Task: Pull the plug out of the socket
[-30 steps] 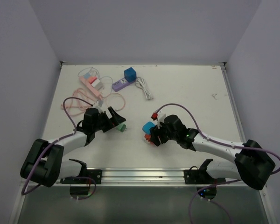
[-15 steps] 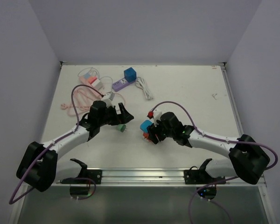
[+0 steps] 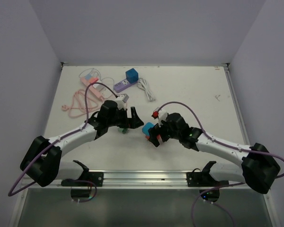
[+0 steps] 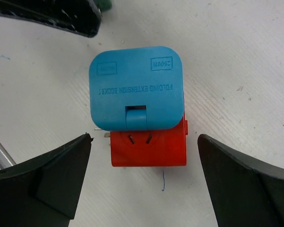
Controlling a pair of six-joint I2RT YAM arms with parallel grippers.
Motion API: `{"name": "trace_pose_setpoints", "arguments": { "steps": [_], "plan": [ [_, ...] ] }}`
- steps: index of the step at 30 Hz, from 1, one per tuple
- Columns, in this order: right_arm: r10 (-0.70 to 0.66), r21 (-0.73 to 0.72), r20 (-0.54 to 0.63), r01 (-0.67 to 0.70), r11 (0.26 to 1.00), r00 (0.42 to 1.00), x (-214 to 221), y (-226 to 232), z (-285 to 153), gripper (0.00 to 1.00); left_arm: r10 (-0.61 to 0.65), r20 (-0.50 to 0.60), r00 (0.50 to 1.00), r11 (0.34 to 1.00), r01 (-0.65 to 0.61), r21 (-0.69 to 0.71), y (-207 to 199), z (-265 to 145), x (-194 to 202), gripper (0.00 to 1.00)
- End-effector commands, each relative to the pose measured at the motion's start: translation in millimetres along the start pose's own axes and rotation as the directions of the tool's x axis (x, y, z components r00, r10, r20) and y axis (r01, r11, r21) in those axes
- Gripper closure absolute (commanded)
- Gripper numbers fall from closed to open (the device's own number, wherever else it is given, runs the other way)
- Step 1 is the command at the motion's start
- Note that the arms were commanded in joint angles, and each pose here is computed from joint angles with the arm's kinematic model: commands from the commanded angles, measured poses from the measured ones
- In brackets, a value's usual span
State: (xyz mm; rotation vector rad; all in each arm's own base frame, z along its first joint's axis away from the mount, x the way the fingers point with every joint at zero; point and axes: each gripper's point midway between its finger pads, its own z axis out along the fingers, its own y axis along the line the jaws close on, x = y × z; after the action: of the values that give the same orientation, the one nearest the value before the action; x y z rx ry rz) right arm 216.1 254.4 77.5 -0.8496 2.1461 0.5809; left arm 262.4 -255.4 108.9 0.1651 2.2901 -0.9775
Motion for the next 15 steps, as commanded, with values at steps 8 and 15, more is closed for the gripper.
{"name": "trace_pose_setpoints", "arguments": {
  "steps": [8, 15],
  "plan": [
    [0.194, -0.007, 0.208, -0.197, 0.980, 0.959, -43, 8, -53, 0.01, 0.125, -0.072, 0.990, 0.987, -0.117, 0.110, -34, 10, -3, 0.00],
    [0.438, -0.008, 0.301, -0.457, 0.889, 0.847, -27, -2, -62, 0.01, 0.178, -0.152, 0.972, 0.980, -0.160, 0.119, -42, 26, 8, 0.00]
  ]
}}
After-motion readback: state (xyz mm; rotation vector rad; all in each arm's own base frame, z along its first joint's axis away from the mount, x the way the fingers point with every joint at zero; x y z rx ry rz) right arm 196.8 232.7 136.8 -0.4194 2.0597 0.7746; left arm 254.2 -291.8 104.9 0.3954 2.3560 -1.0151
